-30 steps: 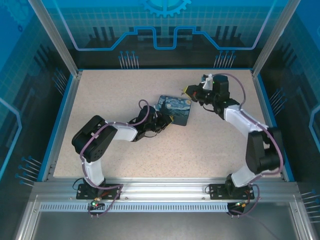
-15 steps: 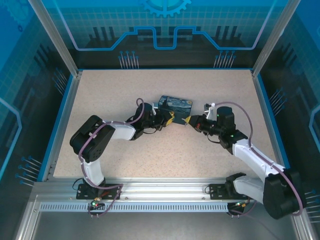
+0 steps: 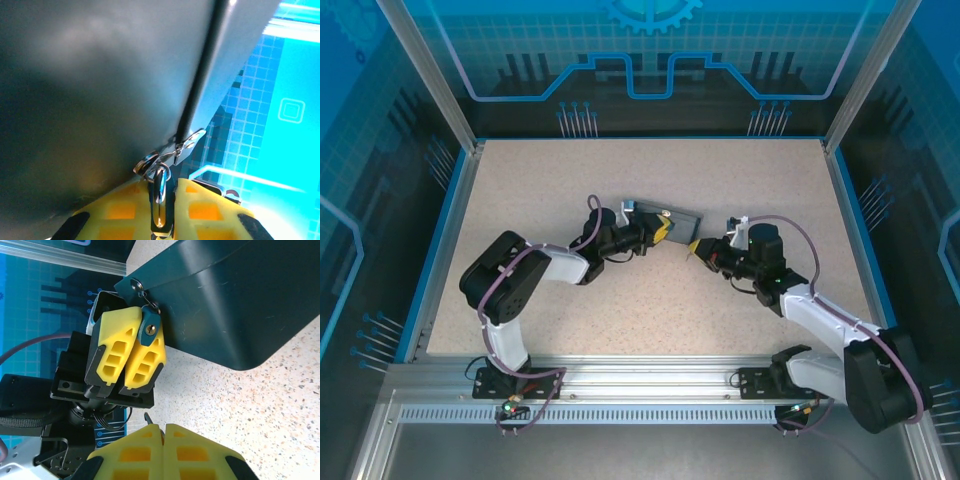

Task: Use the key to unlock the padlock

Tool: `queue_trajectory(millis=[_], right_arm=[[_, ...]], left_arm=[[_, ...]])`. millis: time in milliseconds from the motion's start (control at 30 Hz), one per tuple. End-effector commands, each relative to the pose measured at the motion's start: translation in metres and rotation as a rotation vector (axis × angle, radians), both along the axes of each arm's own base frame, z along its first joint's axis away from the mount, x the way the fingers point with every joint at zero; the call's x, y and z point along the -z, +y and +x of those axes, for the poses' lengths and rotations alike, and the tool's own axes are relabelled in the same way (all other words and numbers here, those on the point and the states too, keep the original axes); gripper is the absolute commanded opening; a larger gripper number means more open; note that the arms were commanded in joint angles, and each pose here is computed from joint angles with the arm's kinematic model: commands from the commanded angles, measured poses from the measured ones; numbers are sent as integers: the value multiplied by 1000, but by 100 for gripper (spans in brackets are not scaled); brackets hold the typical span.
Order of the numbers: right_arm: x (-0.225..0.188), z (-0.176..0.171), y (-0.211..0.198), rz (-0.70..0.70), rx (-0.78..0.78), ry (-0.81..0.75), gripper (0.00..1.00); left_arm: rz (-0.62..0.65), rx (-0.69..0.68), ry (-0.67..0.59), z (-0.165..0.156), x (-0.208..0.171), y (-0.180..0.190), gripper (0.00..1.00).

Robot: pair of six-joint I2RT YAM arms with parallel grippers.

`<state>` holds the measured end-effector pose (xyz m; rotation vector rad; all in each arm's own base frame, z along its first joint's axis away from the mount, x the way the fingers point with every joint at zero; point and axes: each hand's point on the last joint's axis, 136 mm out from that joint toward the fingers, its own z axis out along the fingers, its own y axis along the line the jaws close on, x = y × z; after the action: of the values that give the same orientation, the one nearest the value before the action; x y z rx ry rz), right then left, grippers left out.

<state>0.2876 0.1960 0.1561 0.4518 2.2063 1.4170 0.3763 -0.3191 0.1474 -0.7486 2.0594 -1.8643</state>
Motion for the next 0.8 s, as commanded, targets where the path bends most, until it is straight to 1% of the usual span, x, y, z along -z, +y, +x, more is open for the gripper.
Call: queue_trajectory(millis=[0, 200, 400, 767], right_arm=[[-20, 12, 5, 30, 21, -42, 0], [-19, 21, 11, 62, 28, -7, 0], [-19, 27, 14, 73, 34, -7, 0], [-11, 40, 17, 100, 63, 26, 0]], left_arm=[[-114, -1, -100, 3, -33, 1, 0], [-151, 9, -111, 2, -33, 0, 0], [-139, 6, -103, 0, -27, 2, 0], [-163, 8, -111, 1, -27, 1, 0]])
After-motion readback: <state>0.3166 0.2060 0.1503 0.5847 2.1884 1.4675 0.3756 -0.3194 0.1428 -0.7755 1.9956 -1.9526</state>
